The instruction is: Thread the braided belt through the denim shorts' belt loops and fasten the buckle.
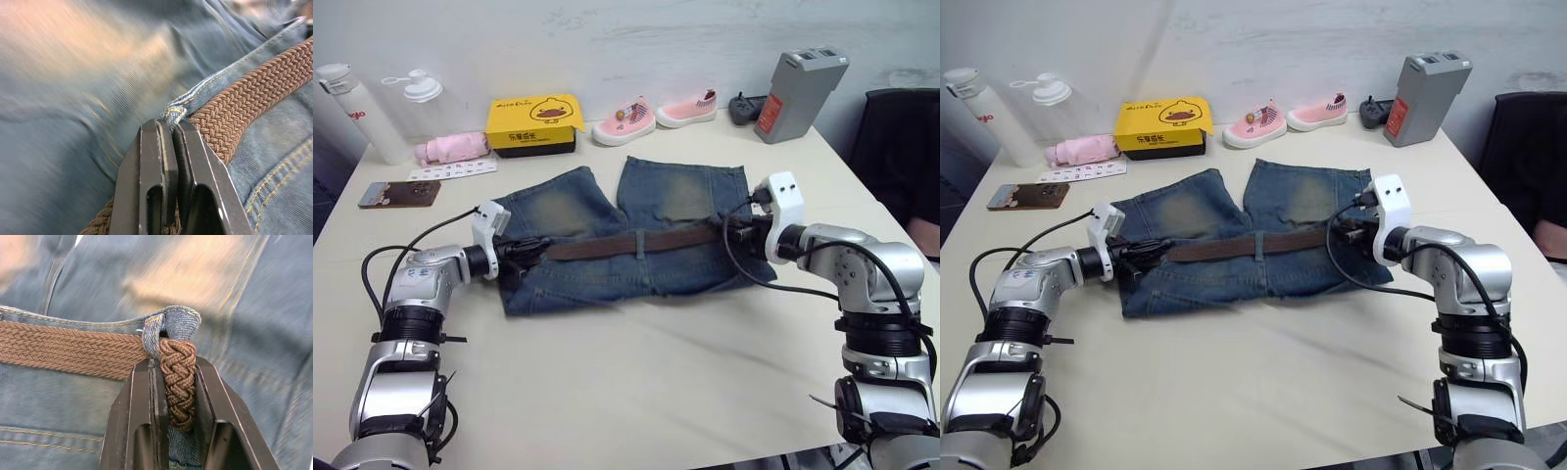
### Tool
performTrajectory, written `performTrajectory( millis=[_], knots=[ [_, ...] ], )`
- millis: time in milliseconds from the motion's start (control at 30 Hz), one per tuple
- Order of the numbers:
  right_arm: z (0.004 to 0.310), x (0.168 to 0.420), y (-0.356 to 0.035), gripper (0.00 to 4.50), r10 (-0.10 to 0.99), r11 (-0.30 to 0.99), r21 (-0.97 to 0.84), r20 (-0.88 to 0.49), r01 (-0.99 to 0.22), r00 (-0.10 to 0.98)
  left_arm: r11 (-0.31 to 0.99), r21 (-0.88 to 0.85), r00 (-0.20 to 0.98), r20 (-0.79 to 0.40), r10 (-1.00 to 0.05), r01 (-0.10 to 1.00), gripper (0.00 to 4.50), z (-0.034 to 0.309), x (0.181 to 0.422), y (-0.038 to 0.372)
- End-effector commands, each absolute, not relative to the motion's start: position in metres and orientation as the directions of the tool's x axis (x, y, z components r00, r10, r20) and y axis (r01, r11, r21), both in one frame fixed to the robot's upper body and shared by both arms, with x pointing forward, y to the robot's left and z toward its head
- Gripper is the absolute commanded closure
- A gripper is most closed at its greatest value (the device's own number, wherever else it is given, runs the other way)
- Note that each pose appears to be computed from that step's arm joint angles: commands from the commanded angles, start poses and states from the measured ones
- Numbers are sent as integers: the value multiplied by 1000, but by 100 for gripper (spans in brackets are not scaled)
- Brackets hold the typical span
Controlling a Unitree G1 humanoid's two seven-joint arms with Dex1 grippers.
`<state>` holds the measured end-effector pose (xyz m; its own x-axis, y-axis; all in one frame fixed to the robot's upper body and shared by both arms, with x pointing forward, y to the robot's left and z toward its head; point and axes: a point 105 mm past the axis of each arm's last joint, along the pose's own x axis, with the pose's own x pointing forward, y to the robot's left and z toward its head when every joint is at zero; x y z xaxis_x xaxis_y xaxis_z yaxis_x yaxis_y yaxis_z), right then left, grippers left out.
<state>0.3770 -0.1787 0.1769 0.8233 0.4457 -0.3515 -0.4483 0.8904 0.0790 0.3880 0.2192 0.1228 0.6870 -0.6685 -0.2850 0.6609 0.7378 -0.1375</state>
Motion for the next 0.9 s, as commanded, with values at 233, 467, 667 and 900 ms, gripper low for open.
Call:
performTrajectory(
  millis=[233, 467, 667, 900],
  knots=[
    [235, 328, -167, 418, 673, 739, -1, -44, -674, 739, 603, 137, 603, 51, -796, 786, 448, 205, 356, 212],
    [157, 241, -168, 418, 745, 556, -8, -439, -831, 502, 271, 581, 458, -201, -866, 767, 448, 155, 266, 182],
    [122, 240, -202, 418, 574, 579, -108, -650, -808, 498, -20, 737, 418, -406, -813, 676, 448, 93, 241, 212],
    [121, 239, -217, 280, 525, 547, -172, -691, -819, 496, -70, 699, 381, -469, -797, 712, 410, 74, 231, 228]
  ],
)
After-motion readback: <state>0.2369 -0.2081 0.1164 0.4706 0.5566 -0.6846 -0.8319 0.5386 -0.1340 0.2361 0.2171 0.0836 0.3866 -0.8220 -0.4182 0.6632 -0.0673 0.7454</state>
